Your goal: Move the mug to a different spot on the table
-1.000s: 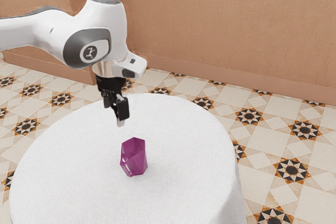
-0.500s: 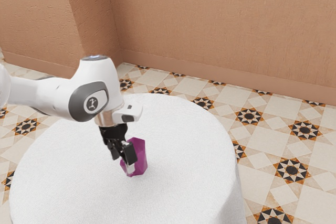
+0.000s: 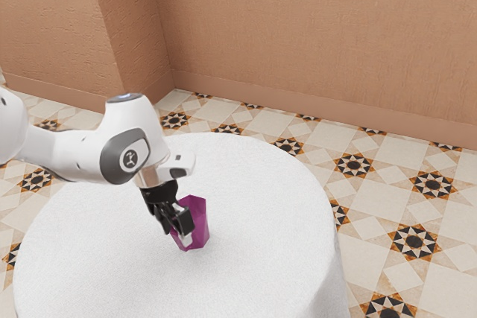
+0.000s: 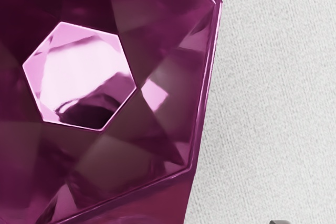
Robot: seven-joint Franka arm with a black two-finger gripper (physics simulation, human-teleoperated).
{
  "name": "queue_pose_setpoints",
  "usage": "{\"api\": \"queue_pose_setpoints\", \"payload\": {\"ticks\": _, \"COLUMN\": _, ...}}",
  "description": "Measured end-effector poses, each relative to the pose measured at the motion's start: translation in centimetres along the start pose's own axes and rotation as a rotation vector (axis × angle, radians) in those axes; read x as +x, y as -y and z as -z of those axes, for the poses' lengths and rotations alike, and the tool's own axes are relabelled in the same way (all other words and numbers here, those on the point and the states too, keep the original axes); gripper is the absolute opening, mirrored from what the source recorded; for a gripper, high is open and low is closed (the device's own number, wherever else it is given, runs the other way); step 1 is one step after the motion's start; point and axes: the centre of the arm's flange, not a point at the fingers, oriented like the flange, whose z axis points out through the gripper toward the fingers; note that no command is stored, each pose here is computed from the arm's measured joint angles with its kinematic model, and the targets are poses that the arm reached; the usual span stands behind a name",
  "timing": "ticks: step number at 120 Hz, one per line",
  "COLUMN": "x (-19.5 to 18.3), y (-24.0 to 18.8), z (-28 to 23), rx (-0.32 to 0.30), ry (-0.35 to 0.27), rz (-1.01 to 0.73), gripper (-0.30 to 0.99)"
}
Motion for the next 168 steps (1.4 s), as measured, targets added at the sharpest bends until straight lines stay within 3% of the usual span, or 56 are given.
{"api": "queue_pose_setpoints", "payload": {"ticks": 30, "x": -0.4, "y": 0.6, "z": -1.7, "rx": -0.01, "ry": -0.004, "rz": 0.025, "gripper": 0.31}}
{"api": "queue_pose_setpoints", "payload": {"ticks": 66, "x": -1.1, "y": 1.2, "z": -2.3, "rx": 0.005, "ry": -0.058, "rz": 0.064, "gripper": 0.14}}
{"api": "queue_pose_setpoints", "payload": {"ticks": 121, "x": -2.8, "y": -0.5, "z": -0.7, "rx": 0.093, "ry": -0.172, "rz": 0.055, "gripper": 0.07}}
{"api": "queue_pose_setpoints", "payload": {"ticks": 168, "x": -4.2, "y": 1.9, "z": 1.3, "rx": 0.127, "ry": -0.226, "rz": 0.145, "gripper": 0.03}}
